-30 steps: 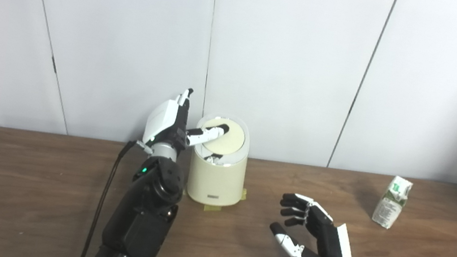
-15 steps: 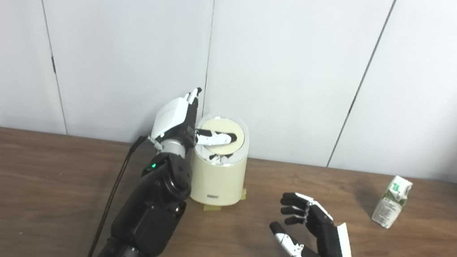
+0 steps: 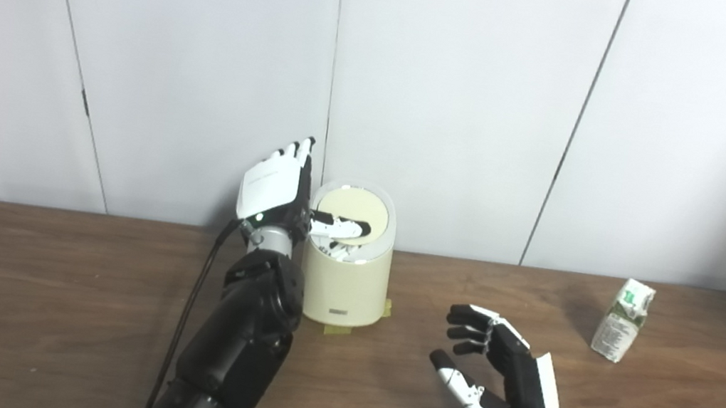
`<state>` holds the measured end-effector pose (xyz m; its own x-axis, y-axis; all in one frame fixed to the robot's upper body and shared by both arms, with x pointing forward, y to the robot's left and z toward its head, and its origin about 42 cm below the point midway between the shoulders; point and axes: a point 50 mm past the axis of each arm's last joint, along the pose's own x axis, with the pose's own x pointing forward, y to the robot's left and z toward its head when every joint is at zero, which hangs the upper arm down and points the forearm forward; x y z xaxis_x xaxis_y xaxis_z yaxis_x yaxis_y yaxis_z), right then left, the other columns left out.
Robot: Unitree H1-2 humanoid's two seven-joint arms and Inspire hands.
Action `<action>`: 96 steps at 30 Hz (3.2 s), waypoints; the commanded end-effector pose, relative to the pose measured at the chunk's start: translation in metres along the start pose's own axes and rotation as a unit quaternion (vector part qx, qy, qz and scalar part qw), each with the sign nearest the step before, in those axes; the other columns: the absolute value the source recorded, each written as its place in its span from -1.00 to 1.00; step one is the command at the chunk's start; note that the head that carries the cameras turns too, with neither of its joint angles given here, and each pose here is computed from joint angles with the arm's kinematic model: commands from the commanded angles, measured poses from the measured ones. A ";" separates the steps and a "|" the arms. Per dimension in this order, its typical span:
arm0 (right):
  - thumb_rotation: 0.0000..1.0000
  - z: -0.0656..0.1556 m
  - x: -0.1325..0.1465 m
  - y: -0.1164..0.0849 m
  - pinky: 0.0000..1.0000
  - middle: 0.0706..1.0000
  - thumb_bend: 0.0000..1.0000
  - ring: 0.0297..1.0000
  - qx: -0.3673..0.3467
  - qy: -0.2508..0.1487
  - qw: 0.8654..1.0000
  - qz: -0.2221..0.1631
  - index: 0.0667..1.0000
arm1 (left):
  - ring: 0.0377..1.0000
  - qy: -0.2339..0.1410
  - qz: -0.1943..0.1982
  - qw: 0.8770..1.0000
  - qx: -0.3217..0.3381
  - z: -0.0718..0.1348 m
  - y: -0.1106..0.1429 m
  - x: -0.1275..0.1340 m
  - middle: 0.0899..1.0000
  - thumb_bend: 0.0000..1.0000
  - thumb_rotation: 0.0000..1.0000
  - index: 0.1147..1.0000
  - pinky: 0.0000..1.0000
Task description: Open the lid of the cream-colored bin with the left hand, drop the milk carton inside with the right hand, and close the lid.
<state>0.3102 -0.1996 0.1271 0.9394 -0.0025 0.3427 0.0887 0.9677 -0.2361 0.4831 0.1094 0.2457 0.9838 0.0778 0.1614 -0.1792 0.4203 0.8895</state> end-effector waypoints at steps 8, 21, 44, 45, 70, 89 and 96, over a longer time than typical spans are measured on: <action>-0.51 -0.022 -0.019 -0.003 0.07 0.29 -0.41 0.23 -0.026 0.028 0.999 0.012 0.28 | 1.00 -0.056 0.086 0.988 0.116 0.008 0.012 0.003 1.00 0.93 -0.72 1.00 1.00; -0.56 -0.021 -0.020 -0.001 0.05 0.29 -0.41 0.23 -0.040 0.023 0.999 0.018 0.28 | 1.00 -0.082 0.100 0.975 0.179 0.008 0.015 0.001 1.00 1.00 -0.68 1.00 1.00; -0.58 -0.021 -0.020 0.002 0.07 0.29 -0.39 0.24 -0.038 0.035 0.998 0.022 0.30 | 1.00 -0.041 0.068 0.994 0.075 0.002 0.013 0.002 1.00 0.24 0.99 1.00 1.00; -0.59 -0.021 -0.020 0.002 0.06 0.29 -0.39 0.23 -0.036 0.035 0.999 0.022 0.30 | 1.00 -0.042 0.071 0.994 0.069 0.002 0.015 0.001 1.00 0.26 1.00 1.00 1.00; -0.54 -0.023 -0.018 0.005 0.06 0.29 -0.38 0.23 -0.036 0.036 0.999 0.020 0.29 | 1.00 -0.061 0.092 0.989 0.102 -0.011 0.032 -0.012 1.00 1.00 -0.49 1.00 1.00; -0.54 -0.023 -0.019 0.003 0.06 0.29 -0.39 0.23 -0.041 0.033 0.998 0.023 0.29 | 1.00 -0.058 0.093 0.988 0.110 -0.001 0.023 0.003 1.00 0.60 0.28 1.00 1.00; -0.52 -0.022 -0.020 0.003 0.06 0.29 -0.39 0.23 -0.040 0.035 0.998 0.023 0.29 | 1.00 -0.058 0.084 0.988 0.111 -0.001 0.022 0.003 1.00 0.56 0.58 1.00 1.00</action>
<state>0.3109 -0.1943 0.1277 0.9376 0.0197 0.3473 0.0803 0.9592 -0.2710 0.4724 0.1259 0.2319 0.9621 0.0310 0.2708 -0.2714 0.2007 0.9413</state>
